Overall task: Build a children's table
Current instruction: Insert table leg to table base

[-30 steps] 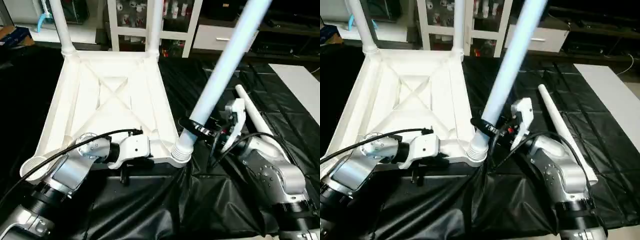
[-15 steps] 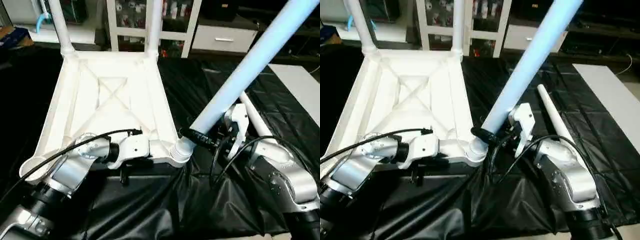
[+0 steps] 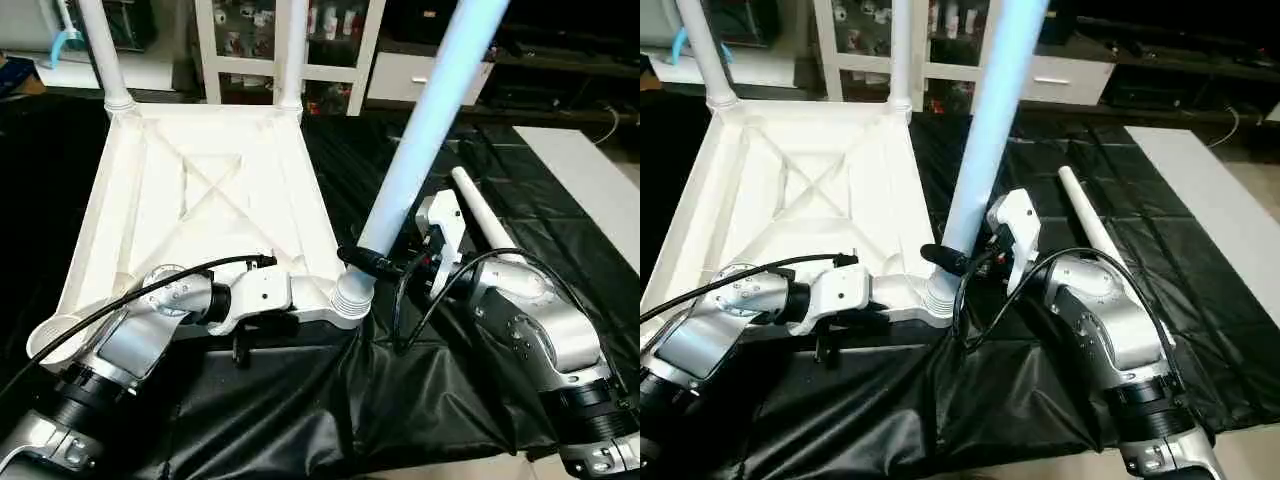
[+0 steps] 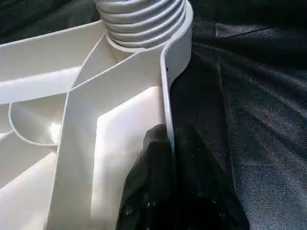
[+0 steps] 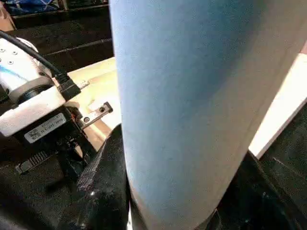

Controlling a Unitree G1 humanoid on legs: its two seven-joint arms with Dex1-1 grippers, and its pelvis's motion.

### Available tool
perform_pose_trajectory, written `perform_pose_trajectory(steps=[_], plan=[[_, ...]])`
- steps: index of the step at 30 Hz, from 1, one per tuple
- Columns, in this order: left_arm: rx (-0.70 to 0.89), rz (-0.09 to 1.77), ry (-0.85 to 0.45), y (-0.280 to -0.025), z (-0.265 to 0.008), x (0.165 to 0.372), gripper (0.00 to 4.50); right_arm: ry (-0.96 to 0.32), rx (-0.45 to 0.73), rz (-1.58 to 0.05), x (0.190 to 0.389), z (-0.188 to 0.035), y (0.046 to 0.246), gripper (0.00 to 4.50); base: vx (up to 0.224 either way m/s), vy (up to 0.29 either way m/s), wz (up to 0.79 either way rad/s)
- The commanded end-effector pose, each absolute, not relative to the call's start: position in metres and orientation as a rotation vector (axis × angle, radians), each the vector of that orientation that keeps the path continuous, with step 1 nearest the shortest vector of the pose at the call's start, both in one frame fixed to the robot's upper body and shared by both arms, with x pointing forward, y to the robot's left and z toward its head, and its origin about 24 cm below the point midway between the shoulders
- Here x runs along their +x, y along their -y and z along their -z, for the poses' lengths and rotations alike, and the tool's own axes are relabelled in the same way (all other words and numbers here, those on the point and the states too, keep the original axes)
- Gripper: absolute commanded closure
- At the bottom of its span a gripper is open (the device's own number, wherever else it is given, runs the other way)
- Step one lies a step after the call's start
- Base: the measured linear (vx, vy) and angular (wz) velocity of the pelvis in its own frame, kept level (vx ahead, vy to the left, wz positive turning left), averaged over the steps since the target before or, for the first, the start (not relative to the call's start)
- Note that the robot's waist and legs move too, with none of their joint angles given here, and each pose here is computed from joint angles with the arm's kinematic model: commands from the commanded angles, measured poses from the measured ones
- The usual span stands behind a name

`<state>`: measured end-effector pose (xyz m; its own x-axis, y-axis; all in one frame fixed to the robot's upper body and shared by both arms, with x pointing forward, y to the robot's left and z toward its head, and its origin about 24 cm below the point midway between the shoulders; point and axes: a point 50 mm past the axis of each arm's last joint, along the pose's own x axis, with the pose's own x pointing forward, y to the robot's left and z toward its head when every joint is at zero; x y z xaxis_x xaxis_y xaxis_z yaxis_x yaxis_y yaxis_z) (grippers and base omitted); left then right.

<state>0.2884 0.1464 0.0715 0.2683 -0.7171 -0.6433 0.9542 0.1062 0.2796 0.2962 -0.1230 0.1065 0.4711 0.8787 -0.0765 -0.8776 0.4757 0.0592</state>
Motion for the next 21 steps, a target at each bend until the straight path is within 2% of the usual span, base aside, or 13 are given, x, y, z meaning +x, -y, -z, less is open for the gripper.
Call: perform_pose_trajectory(steps=[1,8,21], plan=[[0.727,1.333,-0.401,-0.137,-0.062,0.280,4.50,-0.344,0.010,-0.997,0.290,-0.064,0.139,2.72,0.000,0.000,0.00],[0.719,1.341,-0.408,-0.137,-0.062,0.279,4.50,-0.351,0.031,-0.980,0.287,-0.061,0.144,2.73,0.000,0.000,0.00],[0.696,1.293,-0.430,-0.135,-0.063,0.283,4.50,-0.342,0.028,-0.798,0.297,-0.057,0.147,2.73,0.000,0.000,0.00]])
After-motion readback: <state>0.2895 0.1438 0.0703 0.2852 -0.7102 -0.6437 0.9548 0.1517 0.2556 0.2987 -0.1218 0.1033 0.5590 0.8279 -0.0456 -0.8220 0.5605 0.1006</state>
